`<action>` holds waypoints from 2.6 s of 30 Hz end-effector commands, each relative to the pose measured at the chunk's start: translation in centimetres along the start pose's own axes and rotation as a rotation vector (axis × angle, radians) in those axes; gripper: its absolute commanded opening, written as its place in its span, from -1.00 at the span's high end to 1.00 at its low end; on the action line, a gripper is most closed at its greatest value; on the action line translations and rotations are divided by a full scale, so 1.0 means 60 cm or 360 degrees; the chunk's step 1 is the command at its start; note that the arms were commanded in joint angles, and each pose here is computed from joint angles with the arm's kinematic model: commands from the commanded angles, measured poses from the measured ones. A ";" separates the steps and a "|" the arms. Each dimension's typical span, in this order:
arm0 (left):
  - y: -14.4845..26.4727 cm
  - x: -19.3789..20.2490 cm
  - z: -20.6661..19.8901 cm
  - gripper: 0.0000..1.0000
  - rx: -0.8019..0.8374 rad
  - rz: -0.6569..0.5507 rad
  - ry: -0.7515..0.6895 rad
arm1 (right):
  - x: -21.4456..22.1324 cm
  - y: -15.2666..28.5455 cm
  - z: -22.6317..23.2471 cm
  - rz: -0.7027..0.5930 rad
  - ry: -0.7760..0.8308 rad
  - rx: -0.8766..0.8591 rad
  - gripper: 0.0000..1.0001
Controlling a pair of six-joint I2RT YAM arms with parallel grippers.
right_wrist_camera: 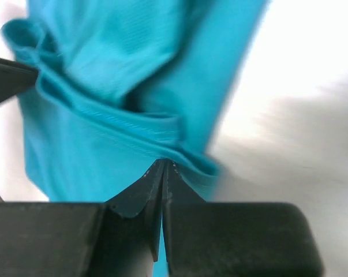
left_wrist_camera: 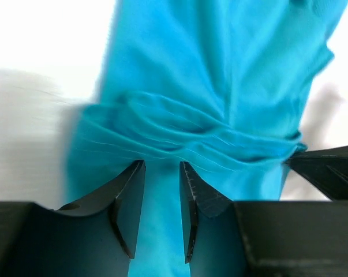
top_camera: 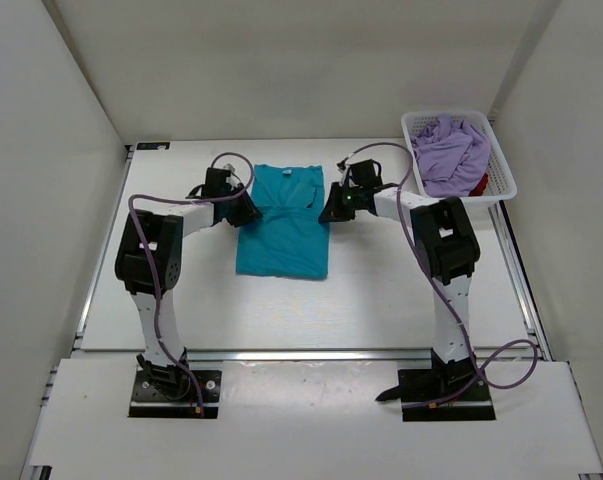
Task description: Fold and stack the t-shirts
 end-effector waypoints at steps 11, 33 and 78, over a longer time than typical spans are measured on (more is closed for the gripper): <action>0.139 0.015 -0.059 0.02 0.0077 -0.0255 -0.0100 | -0.035 0.119 0.080 -0.0224 0.0073 -0.0044 0.58; 0.159 0.226 0.073 -0.04 -0.0208 0.0035 -0.0033 | 0.258 0.115 -0.001 0.0046 -0.0087 -0.0102 0.12; 0.236 -0.001 -0.132 1.00 -0.0017 -0.0225 -0.0284 | 0.058 0.259 0.065 -0.0238 -0.0011 -0.0090 1.00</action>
Point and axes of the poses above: each gripper's point midway between its finger pads, its own y axis back along the fingers, its own z axis along the line the jaws close on, x = y × z, the point moved 3 cm from there along y, back along the fingers, and after that the axes turned 14 degrees about -y, right-handed, at the moved point
